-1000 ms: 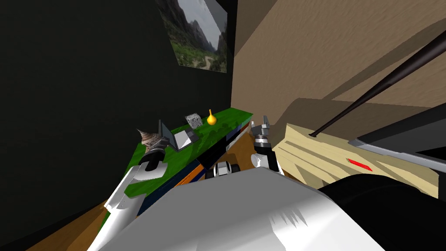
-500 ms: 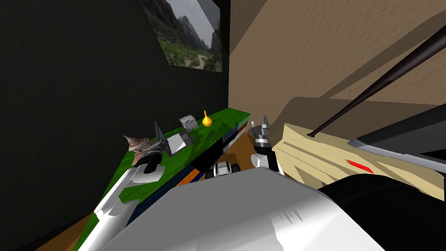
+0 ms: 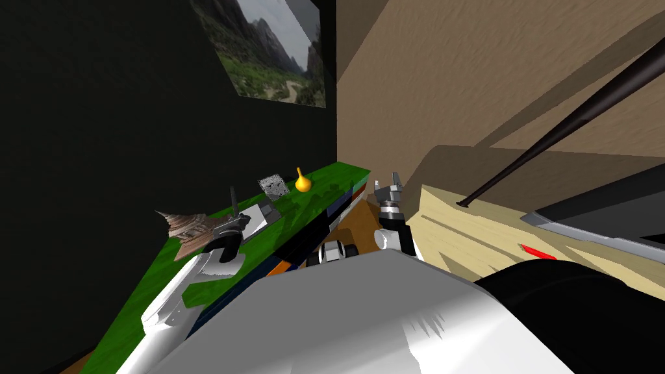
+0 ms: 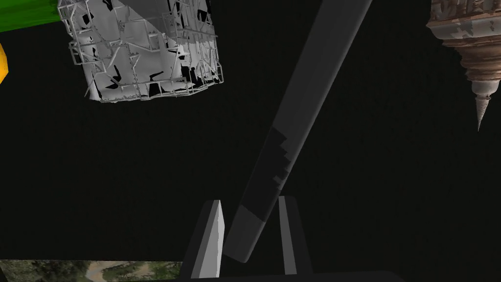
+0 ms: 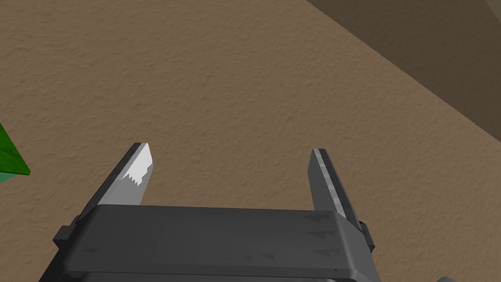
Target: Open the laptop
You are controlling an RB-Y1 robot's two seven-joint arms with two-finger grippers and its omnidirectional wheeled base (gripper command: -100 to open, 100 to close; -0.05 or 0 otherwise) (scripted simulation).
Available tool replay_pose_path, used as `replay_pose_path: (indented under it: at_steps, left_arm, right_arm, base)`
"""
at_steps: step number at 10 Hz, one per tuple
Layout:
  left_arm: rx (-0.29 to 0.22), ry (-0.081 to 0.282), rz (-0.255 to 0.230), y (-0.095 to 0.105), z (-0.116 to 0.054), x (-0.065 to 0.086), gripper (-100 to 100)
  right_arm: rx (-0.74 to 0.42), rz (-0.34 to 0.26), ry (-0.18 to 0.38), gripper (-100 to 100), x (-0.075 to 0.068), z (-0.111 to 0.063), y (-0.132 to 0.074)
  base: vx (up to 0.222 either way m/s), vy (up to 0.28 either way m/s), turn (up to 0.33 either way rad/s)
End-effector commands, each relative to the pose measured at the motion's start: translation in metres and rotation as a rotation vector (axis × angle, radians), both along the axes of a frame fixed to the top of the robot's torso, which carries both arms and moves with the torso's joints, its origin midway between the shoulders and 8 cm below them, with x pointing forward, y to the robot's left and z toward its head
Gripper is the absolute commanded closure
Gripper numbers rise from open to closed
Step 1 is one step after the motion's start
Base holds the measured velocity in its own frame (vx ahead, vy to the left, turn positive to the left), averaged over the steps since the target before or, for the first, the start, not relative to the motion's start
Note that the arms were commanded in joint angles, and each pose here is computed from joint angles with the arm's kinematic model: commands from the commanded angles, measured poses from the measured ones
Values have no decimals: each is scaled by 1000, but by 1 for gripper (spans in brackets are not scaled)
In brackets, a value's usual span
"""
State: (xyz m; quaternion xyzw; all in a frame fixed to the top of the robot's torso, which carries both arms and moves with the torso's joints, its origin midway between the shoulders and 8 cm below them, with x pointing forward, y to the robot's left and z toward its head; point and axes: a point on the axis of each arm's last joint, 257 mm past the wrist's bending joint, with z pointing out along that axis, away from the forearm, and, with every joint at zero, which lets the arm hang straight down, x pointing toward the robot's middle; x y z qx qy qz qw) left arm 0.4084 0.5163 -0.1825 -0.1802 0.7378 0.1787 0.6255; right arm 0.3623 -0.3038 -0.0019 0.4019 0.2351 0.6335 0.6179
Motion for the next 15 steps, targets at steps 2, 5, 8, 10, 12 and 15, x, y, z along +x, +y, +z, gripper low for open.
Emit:
replay_pose_path:
  at_steps: [2,5,8,10,12,15]
  left_arm:
    - [111,108,4,11,-29,-15,100]
    - [162,127,10,16,-36,-10,100]
    - [225,177,25,26,-53,-10,100]
    - [262,206,30,30,-62,-10,100]
    - [294,231,33,33,-70,-9,100]
    - [321,228,33,40,-48,-8,-100]
  right_arm:
    - [0,0,0,0,0,0,0]
    - [0,0,0,0,0,0,0]
    - [0,0,0,0,0,0,0]
    - [0,0,0,0,0,0,0]
    - [0,0,0,0,0,0,0]
    - [0,0,0,0,0,0,0]
  base:
    - [90,-86,-35]
    - [17,-45,-19]
    - [5,-40,-18]
    - [10,-47,-22]
    - [6,-29,-12]
    - [7,-34,-8]
